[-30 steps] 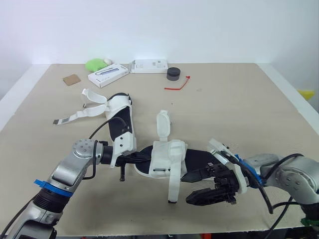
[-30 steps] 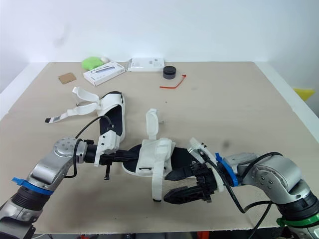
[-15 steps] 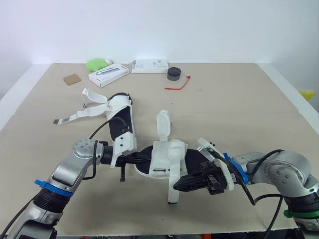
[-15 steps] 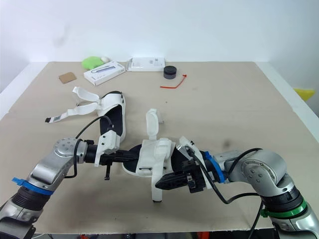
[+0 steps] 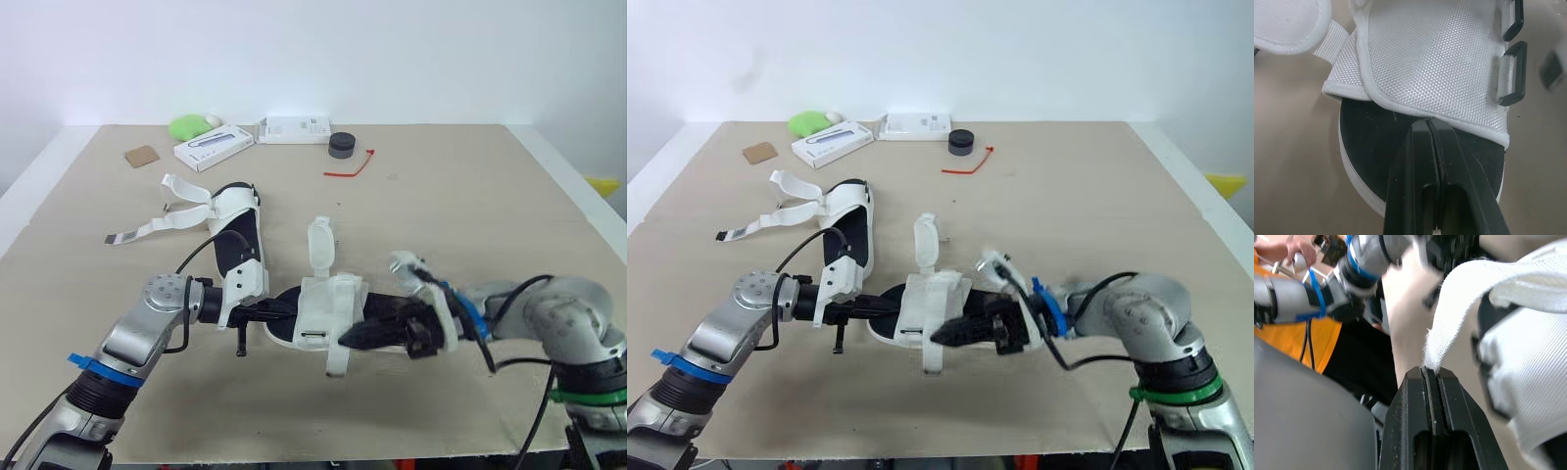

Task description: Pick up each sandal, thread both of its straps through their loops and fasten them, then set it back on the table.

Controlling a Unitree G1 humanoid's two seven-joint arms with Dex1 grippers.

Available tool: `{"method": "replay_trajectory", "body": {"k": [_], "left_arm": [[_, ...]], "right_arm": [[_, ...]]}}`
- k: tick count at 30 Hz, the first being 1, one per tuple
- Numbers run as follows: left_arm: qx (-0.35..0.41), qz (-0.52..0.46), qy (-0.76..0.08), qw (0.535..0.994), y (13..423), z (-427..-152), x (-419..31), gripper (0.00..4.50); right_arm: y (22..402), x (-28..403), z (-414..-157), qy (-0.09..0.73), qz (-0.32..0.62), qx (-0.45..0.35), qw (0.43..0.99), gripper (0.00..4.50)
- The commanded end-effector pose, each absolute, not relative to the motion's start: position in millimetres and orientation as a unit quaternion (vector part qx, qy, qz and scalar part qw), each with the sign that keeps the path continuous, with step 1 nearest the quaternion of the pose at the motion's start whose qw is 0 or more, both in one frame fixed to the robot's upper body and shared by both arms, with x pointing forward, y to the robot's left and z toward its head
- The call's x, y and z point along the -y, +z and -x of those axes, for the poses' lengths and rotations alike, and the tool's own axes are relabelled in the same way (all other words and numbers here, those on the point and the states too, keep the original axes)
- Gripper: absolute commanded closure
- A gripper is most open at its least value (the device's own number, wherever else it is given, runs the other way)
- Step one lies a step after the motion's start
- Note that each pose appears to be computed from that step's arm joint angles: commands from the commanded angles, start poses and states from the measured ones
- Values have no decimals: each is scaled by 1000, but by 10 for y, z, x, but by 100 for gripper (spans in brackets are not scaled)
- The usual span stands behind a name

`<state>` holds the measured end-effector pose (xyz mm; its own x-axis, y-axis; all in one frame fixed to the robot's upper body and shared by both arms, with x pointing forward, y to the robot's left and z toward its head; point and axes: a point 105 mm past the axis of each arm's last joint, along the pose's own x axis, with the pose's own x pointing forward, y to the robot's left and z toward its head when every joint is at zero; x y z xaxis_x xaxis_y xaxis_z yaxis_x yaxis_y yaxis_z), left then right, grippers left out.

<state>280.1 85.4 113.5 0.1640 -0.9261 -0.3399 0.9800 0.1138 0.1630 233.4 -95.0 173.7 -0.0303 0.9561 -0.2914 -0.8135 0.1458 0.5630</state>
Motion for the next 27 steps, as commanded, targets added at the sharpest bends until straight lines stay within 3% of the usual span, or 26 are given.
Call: {"method": "replay_trajectory", "body": {"k": [1,7,27], "left_arm": [[-67,-181,-645,739,1158,-2787,-824,450],[-67,-182,-647,738,1145,-2775,-816,450],[-68,-185,-647,737,1146,-2799,-835,450]], "right_arm": [[1935,964,-2381,651,-121,-297,688,447],[2112,982,-2568,638,-113,-288,705,447],[2103,1168,-2886,588,-103,-297,745,447]]}}
